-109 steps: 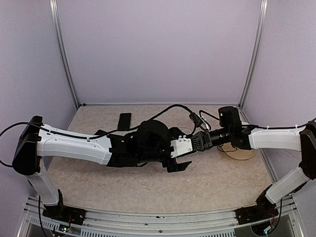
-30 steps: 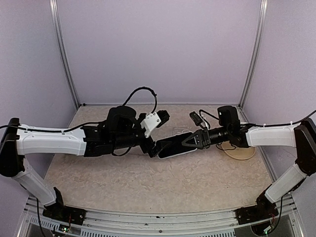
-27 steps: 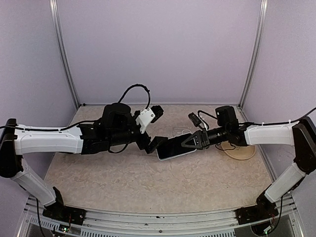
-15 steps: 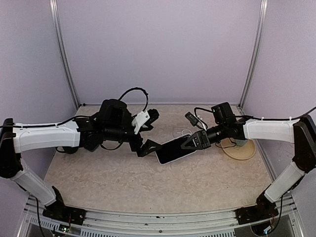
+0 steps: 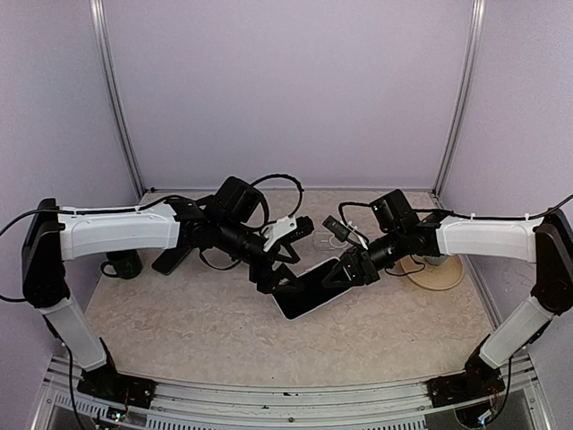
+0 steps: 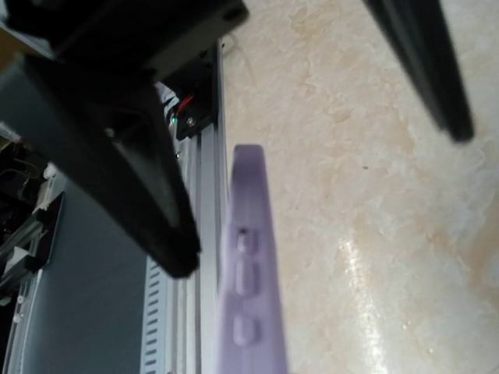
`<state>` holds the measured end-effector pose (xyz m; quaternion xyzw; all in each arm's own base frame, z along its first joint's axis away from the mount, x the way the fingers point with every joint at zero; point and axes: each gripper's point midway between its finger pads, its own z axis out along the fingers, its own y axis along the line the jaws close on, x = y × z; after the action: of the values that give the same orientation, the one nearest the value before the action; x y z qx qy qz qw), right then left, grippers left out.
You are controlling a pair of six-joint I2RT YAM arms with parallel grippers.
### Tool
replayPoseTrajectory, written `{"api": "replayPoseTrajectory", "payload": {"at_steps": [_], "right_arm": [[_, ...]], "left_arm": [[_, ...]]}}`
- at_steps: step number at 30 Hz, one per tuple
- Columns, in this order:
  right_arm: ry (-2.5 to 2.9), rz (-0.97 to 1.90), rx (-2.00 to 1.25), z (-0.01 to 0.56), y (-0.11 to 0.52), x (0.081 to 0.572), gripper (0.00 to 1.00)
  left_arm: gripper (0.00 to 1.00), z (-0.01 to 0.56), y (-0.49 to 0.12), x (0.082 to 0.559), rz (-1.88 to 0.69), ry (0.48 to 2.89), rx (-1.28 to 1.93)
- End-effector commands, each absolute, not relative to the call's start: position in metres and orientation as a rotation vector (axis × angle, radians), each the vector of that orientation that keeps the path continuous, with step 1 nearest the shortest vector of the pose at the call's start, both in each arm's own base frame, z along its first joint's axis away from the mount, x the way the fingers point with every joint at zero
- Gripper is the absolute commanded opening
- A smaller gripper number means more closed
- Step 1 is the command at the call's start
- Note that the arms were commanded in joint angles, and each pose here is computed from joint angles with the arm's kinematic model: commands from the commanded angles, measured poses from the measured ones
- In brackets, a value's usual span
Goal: Put the phone into the phone case
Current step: Pass from the right arm to the left, then place the phone with the phone case at the center of the board.
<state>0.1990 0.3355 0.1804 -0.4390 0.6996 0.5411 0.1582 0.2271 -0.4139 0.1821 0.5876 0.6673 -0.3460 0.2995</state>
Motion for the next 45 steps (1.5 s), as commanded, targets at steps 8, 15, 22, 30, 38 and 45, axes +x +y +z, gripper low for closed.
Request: {"api": "replayPoseTrajectory", "payload": {"at_steps": [8, 15, 22, 30, 38, 45], "right_arm": [[1.891, 1.534, -1.314, 0.206, 0.340, 0.194, 0.00], [1.883, 1.495, -1.330, 0.203, 0.340, 0.195, 0.00], [1.890, 1.425, -1.311, 0.205, 0.339, 0.201, 0.21], [1.951, 1.284, -1.210, 0.212, 0.335, 0.221, 0.46], [2.025, 1.128, -0.984, 0.232, 0.313, 0.256, 0.58], [2.066, 1.104, -0.726, 0.243, 0.277, 0.286, 0.84]], "left_arm": [[0.59, 0.172, -0.416, 0.208, -1.053, 1.825, 1.686], [0.11, 0.166, -0.419, 0.203, -1.097, 1.834, 1.713], [0.00, 0.165, -0.421, 0.209, -1.093, 1.841, 1.681], [0.00, 0.185, -0.421, 0.223, -1.098, 1.788, 1.572], [0.00, 0.222, -0.405, 0.271, -1.064, 1.789, 1.302], [0.00, 0.240, -0.395, 0.327, -1.091, 1.924, 1.010]]}}
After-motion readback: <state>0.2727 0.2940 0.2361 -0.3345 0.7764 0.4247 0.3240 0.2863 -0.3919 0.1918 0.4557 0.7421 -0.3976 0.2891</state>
